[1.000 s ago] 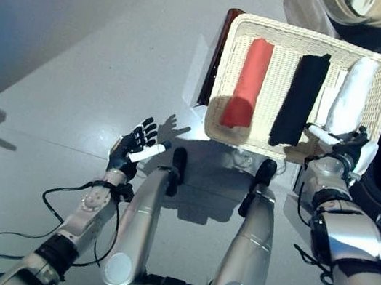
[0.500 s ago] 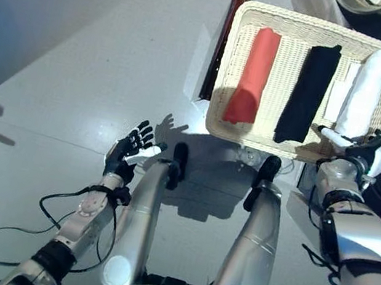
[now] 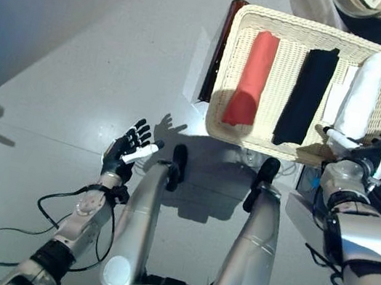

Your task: Pick up the clothes and place them into the washing machine

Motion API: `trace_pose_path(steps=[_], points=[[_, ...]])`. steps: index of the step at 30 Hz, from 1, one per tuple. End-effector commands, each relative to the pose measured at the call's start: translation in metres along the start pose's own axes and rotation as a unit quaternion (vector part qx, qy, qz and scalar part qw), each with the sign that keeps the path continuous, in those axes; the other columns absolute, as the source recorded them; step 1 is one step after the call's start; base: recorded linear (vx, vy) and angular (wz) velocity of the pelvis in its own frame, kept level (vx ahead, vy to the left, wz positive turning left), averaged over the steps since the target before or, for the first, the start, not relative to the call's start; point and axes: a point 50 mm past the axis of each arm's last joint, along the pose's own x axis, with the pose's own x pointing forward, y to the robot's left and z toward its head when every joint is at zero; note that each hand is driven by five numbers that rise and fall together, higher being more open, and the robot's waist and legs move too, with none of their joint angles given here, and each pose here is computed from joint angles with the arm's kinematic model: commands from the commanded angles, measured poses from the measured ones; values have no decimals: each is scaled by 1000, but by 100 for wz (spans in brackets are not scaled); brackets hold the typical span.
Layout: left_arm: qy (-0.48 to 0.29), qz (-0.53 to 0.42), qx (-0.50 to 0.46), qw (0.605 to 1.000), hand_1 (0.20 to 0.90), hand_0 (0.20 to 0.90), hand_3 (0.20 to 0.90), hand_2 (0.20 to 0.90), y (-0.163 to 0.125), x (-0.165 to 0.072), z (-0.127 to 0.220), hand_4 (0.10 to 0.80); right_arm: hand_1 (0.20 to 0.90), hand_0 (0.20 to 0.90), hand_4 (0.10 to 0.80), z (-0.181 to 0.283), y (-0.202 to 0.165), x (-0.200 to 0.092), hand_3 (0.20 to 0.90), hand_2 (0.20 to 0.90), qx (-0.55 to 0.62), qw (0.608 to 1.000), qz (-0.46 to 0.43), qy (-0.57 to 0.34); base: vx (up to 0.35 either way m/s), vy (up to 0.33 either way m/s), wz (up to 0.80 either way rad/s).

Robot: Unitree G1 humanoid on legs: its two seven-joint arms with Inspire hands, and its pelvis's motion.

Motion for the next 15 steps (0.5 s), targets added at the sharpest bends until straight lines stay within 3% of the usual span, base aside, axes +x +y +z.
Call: trace_pose_path(steps=[1, 6, 15], points=[[-45, -1, 3, 999, 900, 900, 900, 900, 14, -14, 12, 800, 900, 900, 800, -9, -50, 18, 900, 900, -98, 993, -56, -33, 88, -34, 4], [-60, -17, 0, 998, 900, 900, 900, 900, 12, -17, 21, 800, 900, 900, 800, -33, -66, 18, 900, 900, -99, 992, -73, 34, 35, -25, 23], [-73, -24, -5, 997, 900, 900, 900, 900, 14, -19, 30, 800, 900, 900, 800, -54, -53, 11, 900, 900, -146, 988, -10, 54, -14, -5, 11]])
